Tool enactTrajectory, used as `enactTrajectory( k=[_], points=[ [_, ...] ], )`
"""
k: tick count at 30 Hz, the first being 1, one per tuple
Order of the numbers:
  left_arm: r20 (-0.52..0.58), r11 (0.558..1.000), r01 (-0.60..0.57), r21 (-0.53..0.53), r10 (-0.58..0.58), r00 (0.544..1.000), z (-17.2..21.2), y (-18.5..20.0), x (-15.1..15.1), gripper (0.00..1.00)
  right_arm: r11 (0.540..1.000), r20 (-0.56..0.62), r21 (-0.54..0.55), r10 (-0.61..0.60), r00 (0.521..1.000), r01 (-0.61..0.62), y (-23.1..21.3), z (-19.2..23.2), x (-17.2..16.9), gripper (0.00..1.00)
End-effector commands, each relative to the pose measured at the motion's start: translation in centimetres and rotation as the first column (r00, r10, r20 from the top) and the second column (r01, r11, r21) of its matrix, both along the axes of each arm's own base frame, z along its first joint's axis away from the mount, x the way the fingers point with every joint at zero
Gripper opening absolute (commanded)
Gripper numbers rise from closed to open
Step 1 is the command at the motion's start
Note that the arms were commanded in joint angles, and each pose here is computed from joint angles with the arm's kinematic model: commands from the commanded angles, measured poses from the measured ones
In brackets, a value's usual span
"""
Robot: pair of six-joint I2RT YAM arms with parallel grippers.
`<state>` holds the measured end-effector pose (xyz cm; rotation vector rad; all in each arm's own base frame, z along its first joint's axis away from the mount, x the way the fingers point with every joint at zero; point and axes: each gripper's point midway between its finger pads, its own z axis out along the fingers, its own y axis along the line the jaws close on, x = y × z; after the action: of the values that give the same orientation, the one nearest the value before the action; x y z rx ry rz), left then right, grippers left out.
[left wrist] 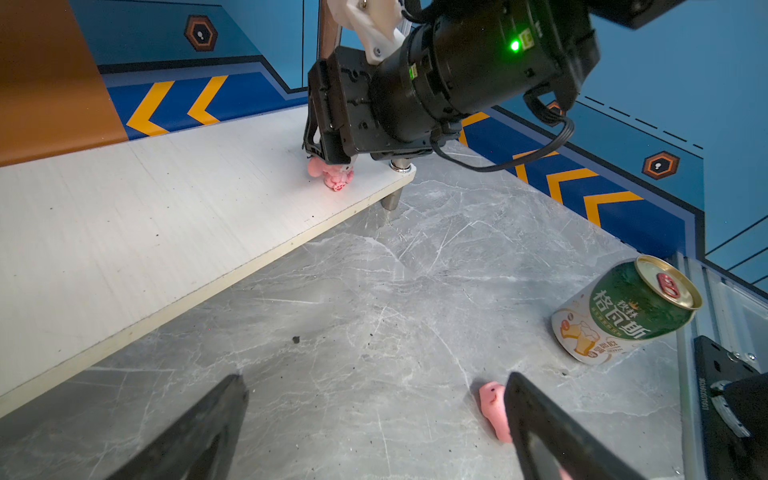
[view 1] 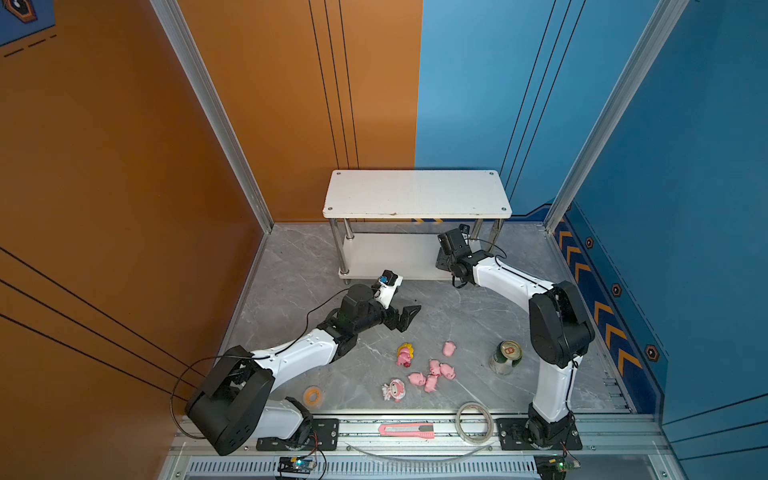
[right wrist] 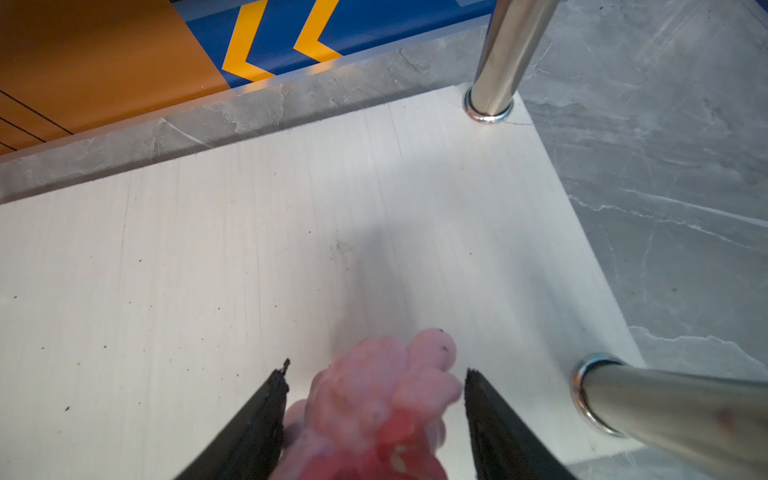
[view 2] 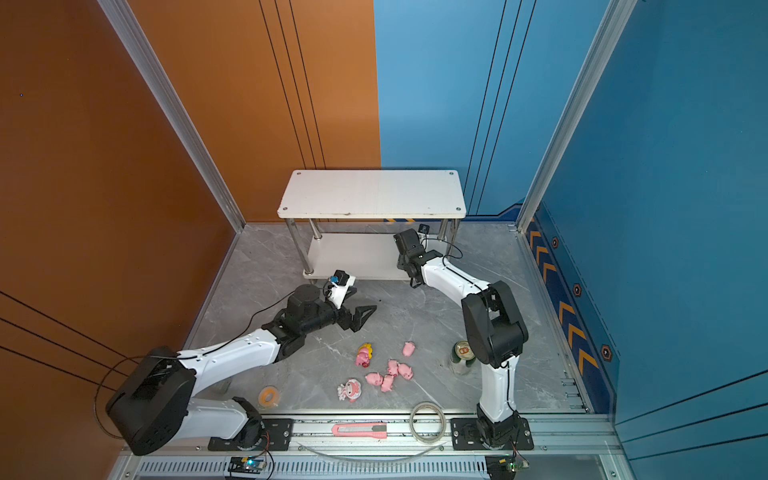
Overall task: Place and organize the plastic toys onto the shelf
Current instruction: 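Lower the pink bear onto the lower shelf tier and open the right gripper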
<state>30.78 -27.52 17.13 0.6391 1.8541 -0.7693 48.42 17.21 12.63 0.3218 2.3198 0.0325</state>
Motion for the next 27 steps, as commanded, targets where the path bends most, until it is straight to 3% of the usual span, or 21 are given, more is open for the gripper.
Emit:
enactTrajectory(
  k=[1,27],
  points=[
    [0.005,1.000,0.012,-0.024,-0.012,1.000,1.0,-0.3,0.5,0.98,0.999,-0.023,-0.031,0.010,1.000,-0.011,0.0,-0.3,-0.1,0.71],
    [0.003,0.999,0.019,-0.037,-0.019,1.000,1.4,-0.5,0.4,0.98,0.998,0.026,0.037,0.043,0.999,-0.044,1.0,3.6,-1.8,0.82]
  ],
)
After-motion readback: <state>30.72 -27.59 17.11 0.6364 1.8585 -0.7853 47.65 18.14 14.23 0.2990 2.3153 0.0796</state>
